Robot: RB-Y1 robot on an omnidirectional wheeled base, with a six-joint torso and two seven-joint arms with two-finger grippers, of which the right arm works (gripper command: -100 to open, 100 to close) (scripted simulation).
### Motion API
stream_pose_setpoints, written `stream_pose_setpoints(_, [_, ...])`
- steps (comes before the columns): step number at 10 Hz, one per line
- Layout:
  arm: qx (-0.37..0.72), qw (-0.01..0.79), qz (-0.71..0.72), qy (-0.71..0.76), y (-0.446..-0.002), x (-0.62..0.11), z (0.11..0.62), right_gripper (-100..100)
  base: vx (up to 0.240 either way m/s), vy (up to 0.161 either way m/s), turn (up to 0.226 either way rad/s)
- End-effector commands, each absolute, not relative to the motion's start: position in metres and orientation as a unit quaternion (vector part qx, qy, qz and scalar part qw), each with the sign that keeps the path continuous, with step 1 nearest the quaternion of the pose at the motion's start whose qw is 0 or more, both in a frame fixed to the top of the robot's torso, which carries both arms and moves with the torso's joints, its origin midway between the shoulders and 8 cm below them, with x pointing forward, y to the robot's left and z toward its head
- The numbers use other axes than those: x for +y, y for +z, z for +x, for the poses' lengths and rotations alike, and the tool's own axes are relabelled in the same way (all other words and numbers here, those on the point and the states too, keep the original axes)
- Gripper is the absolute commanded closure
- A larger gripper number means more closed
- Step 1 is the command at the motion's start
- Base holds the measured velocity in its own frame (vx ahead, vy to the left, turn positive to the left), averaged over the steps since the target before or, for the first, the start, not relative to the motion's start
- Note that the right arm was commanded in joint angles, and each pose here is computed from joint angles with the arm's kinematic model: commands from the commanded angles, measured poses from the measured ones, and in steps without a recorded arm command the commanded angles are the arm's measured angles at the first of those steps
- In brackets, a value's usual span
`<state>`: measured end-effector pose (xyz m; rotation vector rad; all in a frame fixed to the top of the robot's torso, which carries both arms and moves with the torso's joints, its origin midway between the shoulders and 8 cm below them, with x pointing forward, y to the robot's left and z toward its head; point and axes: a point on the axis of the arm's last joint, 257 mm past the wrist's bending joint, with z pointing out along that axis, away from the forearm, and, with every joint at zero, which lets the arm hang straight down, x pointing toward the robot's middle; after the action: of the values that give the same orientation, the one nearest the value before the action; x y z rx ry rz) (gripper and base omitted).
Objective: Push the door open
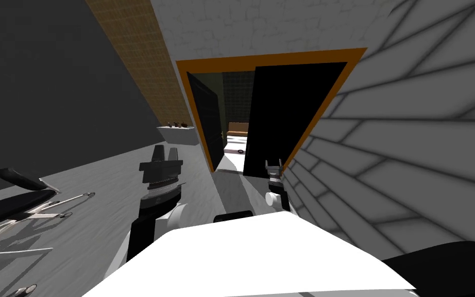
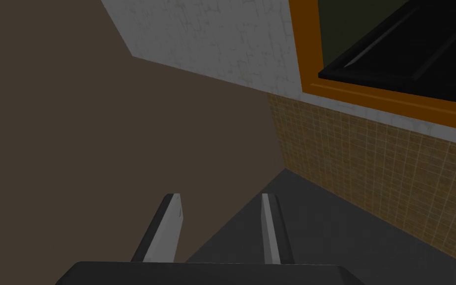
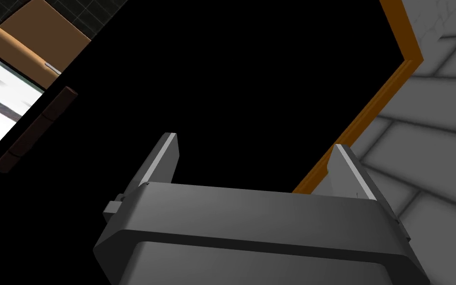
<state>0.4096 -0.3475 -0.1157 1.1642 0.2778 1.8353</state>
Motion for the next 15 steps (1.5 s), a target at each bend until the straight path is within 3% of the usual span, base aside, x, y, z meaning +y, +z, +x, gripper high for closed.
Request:
stream_pose_setpoints(1, [0.101,0.444,0.485,0.747,-0.129,-0.351,0.412,-100,0.083,-0.018,0.149])
stream_pose_setpoints(15, [-0.033,0.330,0.591,0.735,-0.250,-0.384,0.416,-100,0.101,-0.045,0.138])
